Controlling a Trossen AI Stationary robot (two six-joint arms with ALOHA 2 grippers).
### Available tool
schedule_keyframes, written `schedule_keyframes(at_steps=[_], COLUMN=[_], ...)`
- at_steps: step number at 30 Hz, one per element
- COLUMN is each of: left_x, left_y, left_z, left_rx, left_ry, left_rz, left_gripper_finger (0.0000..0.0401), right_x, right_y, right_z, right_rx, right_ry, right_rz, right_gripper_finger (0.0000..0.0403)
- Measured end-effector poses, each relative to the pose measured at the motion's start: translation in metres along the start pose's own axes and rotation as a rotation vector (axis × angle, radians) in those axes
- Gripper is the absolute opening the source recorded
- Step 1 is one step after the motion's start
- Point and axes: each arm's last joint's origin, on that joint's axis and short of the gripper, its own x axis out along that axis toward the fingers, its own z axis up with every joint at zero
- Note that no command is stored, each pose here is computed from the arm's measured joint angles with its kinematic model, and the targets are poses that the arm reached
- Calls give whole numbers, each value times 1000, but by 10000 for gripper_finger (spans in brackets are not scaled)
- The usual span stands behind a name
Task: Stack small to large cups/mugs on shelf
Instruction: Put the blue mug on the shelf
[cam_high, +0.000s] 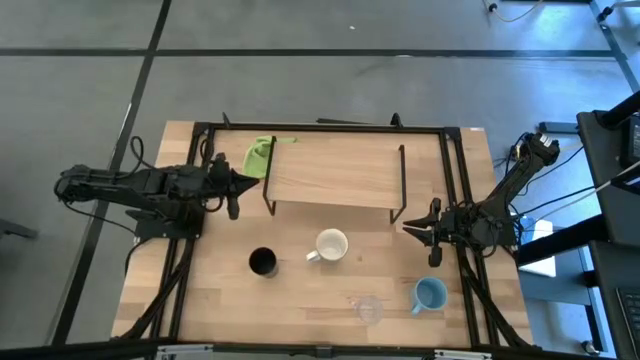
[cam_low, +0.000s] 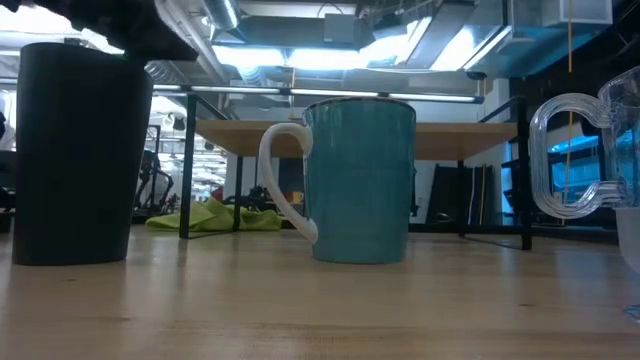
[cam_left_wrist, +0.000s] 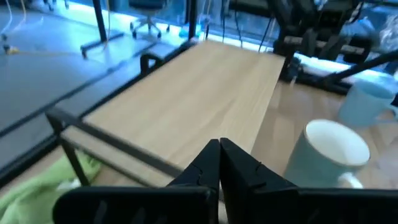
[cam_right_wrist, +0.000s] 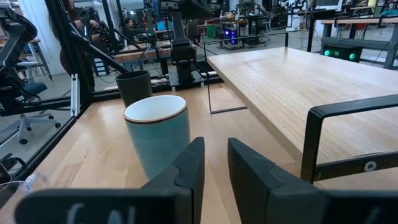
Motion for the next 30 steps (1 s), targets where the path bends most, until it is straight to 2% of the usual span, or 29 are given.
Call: schedule_keyframes(at_steps=[3,6,11,17,21,27,30], left_x=[3,1,0,1,-3,-11,-14], left_y=[-3,-3,-3,-4,-8,-8,-10], left_z=[13,17,18,18,28,44,53], left_rx=[61,159,77,57,34,154,41], left_ry=[-126,-159,-174,-170,-220,-289,-368], left_rz=[8,9,-24,-33,-128,-122,-167], left_gripper_finger=[3,3,3,3,3,3,3], right_x=[0,0,0,0,0,0,0], right_y=[0,0,0,0,0,0,0], right_z=[0,0,0,0,0,0,0], right_rx=[0,0,0,1,0,0,-1], right_ry=[0,0,0,0,0,0,0], right_rz=[0,0,0,0,0,0,0], right_gripper_finger=[72,72,72,72,72,72,72])
